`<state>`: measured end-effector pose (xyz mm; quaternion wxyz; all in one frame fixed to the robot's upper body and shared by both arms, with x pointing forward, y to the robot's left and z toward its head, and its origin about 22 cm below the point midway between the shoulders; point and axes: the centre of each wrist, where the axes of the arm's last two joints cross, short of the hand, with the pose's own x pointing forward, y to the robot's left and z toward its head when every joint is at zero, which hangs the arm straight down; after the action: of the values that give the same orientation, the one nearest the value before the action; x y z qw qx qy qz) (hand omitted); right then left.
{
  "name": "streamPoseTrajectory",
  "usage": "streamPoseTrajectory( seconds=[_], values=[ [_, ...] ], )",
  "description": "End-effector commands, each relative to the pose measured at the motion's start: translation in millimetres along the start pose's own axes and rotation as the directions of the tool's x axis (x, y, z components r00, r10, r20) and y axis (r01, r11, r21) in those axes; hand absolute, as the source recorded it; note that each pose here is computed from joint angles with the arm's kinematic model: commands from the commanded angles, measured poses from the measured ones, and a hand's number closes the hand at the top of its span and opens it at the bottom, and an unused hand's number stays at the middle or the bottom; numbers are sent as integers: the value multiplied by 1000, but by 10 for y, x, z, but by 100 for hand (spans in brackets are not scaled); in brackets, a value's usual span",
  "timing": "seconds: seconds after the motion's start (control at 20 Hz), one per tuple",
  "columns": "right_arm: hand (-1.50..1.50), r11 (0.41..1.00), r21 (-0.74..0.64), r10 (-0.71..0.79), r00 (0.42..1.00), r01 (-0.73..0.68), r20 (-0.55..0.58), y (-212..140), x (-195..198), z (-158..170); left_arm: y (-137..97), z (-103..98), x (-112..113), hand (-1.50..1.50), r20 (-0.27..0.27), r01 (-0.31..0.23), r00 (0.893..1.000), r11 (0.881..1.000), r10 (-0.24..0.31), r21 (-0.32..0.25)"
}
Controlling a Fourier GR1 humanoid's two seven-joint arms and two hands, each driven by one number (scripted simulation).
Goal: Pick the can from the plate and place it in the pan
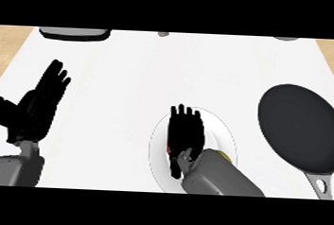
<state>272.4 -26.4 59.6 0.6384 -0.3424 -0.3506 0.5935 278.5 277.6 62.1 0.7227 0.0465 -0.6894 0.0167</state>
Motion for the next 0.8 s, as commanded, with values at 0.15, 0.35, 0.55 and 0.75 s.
streamPoseTrajectory(
  seconds=[0.15,0.35,0.55,0.75],
  values=[
    [-150,999,-28,-39,995,37,-88,79,-40,-211,-160,35,-154,0,-6,-1,1000,1000,1,-6],
    [-150,998,-18,-62,995,61,-78,222,-26,-273,-2,-34,24,0,-9,-12,1000,1000,11,-4],
    [-150,999,29,-43,994,46,-96,374,-2,-361,-168,-52,-58,0,16,-7,1000,1000,7,-8],
    [150,1000,-9,-18,999,19,39,361,22,-304,-23,-60,-4,0,9,-7,1000,1000,7,-9]
  ],
)
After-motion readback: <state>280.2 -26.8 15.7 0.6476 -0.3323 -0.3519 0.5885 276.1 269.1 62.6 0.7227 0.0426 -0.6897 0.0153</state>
